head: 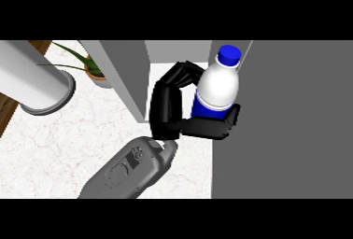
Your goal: Pick up the bottled water, place it into the cabinet and close the cabinet
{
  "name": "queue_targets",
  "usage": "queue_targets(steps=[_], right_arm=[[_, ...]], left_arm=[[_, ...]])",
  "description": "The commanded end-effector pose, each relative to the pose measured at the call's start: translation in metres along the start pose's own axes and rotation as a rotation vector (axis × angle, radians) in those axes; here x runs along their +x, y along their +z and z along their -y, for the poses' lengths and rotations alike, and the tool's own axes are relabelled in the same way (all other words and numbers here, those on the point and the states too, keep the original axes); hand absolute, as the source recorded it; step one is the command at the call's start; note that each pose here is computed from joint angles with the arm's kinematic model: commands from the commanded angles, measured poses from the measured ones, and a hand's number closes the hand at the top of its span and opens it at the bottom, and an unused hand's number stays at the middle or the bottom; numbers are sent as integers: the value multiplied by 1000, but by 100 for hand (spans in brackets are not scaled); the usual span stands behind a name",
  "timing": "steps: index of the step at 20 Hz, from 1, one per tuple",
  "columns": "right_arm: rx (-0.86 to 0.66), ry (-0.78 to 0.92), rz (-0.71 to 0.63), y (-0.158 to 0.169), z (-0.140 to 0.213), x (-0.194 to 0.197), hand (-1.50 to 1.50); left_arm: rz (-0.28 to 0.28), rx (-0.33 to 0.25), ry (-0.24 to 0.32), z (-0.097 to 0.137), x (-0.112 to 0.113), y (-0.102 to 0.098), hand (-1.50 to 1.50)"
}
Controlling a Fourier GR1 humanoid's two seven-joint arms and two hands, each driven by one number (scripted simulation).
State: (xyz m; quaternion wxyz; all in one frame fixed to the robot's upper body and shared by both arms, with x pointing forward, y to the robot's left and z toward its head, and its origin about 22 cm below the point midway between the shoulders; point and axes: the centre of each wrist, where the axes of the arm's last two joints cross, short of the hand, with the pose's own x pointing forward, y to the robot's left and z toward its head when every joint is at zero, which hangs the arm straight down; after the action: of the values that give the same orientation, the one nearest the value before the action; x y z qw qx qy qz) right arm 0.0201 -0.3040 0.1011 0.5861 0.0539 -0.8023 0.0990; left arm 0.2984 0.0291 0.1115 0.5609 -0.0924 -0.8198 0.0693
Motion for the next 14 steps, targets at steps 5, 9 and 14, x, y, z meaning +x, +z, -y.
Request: queue_targets(steps=[5, 9, 14], right_arm=[[12, -8, 59, -7, -4, 32, -150], [18, -15, 49, 4, 11, 21, -150], [19, -12, 52, -3, 8, 26, -150]], left_arm=[[-50, 24, -112, -9, -33, -27, 150], [-47, 42, -142, -11, -37, -37, 150], [-63, 50, -219, -20, -52, -44, 150]])
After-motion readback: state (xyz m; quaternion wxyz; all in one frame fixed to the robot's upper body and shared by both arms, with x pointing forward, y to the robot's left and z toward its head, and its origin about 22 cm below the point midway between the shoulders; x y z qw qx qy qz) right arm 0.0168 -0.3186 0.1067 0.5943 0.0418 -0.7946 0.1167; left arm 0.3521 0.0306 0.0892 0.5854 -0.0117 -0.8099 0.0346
